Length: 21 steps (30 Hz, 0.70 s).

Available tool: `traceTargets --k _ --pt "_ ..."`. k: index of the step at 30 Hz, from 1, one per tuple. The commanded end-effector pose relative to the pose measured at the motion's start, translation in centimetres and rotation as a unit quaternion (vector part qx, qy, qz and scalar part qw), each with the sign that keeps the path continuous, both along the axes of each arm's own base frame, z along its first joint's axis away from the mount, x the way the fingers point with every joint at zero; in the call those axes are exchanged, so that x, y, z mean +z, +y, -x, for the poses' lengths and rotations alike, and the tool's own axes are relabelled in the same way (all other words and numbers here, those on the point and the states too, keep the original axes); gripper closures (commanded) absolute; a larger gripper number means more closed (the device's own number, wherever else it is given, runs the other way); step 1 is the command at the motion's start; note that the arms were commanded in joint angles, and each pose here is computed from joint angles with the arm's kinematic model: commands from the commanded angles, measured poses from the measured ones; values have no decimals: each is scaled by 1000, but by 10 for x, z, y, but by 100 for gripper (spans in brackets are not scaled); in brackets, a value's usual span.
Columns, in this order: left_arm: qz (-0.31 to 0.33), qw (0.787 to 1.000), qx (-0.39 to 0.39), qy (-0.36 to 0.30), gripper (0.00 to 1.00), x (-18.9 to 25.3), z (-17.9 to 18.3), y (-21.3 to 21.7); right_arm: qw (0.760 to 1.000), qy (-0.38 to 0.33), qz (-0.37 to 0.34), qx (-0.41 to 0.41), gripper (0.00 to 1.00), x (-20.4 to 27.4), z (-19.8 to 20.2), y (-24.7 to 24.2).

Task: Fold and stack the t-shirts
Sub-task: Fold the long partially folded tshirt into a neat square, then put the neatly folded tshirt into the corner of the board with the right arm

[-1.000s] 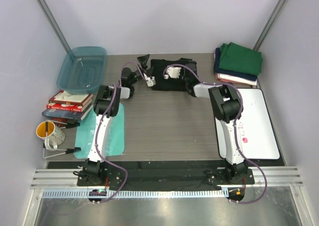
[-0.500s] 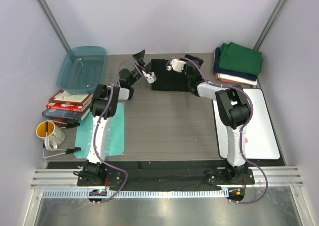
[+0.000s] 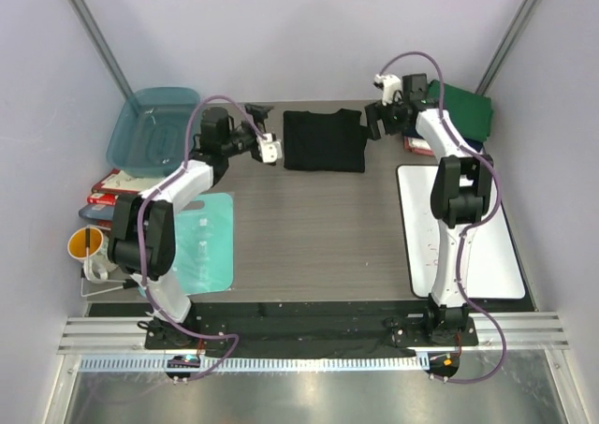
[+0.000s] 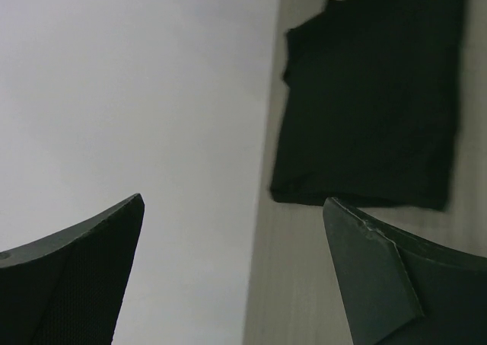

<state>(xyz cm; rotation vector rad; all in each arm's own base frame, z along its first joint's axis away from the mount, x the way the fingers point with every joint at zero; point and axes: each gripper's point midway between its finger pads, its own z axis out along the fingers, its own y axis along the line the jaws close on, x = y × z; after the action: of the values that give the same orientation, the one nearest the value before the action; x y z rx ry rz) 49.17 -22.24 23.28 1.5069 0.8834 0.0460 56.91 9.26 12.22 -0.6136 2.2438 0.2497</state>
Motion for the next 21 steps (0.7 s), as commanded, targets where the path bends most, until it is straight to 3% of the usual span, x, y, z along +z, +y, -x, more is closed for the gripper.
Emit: traceTargets --k 1,7,9,10,11,17,21 --pt "-69 991 -24 114 0 -87 32 -7 970 173 -172 -14 14 -49 37 31" --pt "-101 991 -5 93 0 -96 0 -20 947 189 -260 -28 14 -58 8 41" --pt "-99 992 2 75 0 -86 -20 -26 942 192 -276 -26 14 -60 3 44" --pt "-107 991 5 86 0 -103 -28 -27 940 191 -281 -26 14 -64 -1 46" --pt "-102 993 15 64 0 -86 -45 -30 935 198 -294 -30 14 -64 -1 48" --pt "-82 994 62 25 0 -80 -124 -42 925 218 -310 -41 15 -78 3 51" --pt "-67 996 56 10 0 -79 -147 -54 921 226 -314 -55 16 -82 4 49"
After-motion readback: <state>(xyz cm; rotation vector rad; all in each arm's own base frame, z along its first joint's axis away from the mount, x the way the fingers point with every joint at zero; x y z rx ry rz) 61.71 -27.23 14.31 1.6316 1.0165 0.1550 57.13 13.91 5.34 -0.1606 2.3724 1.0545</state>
